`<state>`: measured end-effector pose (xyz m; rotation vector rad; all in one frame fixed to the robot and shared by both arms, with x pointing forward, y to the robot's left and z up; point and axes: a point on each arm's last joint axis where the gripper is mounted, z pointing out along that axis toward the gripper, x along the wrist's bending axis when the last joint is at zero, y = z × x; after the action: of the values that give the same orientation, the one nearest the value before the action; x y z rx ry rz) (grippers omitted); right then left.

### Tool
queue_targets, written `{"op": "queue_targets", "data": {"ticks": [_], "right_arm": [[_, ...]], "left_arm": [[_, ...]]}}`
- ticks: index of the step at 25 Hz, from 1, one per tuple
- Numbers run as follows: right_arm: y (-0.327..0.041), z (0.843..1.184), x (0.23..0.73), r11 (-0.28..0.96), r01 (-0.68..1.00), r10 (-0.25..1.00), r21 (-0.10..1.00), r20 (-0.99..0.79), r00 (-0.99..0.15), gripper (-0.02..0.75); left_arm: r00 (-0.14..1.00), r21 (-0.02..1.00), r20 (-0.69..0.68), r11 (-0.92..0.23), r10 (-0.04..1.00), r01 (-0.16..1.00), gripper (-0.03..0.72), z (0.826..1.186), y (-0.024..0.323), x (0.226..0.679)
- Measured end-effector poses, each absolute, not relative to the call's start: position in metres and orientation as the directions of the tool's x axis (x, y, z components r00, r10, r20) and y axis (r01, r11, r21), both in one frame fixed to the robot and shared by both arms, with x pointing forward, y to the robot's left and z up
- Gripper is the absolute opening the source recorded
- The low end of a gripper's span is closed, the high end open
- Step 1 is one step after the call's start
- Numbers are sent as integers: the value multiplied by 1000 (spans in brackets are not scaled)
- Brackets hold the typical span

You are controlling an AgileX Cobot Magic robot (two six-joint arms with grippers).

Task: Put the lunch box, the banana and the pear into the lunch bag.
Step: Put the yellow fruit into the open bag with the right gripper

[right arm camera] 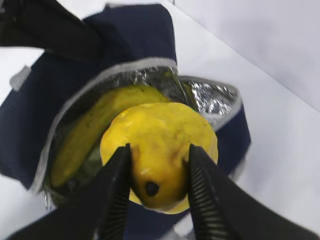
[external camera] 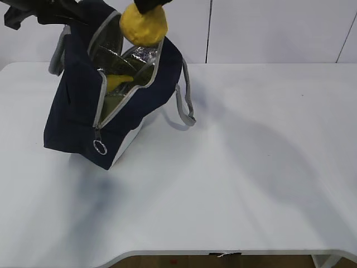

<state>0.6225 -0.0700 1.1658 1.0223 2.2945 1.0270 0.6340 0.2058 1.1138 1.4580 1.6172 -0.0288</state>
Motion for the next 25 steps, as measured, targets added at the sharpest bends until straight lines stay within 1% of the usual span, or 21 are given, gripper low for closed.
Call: {"op": "queue_targets", "data": {"ticks": [4, 8, 10, 11, 13, 15, 16, 18, 20, 25], "right_arm": [[-55, 1131, 645, 452, 455, 758, 767, -61, -649, 279], [-43, 1098, 658, 491, 450, 717, 746, -52, -695, 288], [-39, 1087, 662, 503, 453, 704, 736, -45, -709, 333], [-38, 1085, 663, 502, 453, 701, 737, -41, -712, 377], [-37, 1085, 663, 499, 450, 698, 740, -36, -715, 491], [-37, 1090, 663, 494, 440, 696, 750, -37, -717, 561], [-37, 1093, 662, 496, 436, 693, 751, -39, -720, 577], [-40, 1103, 659, 507, 443, 696, 740, -47, -717, 578], [-45, 1115, 655, 502, 475, 722, 722, -48, -690, 563], [-70, 1141, 646, 480, 580, 784, 659, -24, -621, 543]], "left_arm": [[137, 536, -623, 294, 770, 791, -6, 1114, 206, 634], [136, 535, -625, 295, 769, 791, -6, 1114, 206, 634], [136, 535, -625, 295, 769, 791, -6, 1114, 206, 634], [136, 536, -625, 295, 769, 791, -6, 1114, 206, 634], [138, 537, -624, 293, 769, 791, -6, 1114, 206, 634], [137, 536, -626, 295, 768, 791, -6, 1114, 206, 634], [137, 535, -627, 296, 767, 791, -6, 1114, 205, 634], [139, 534, -627, 294, 766, 793, -6, 1114, 205, 634], [139, 535, -626, 293, 768, 793, -6, 1114, 205, 634], [145, 550, -595, 269, 791, 791, -6, 1112, 207, 634]]}}
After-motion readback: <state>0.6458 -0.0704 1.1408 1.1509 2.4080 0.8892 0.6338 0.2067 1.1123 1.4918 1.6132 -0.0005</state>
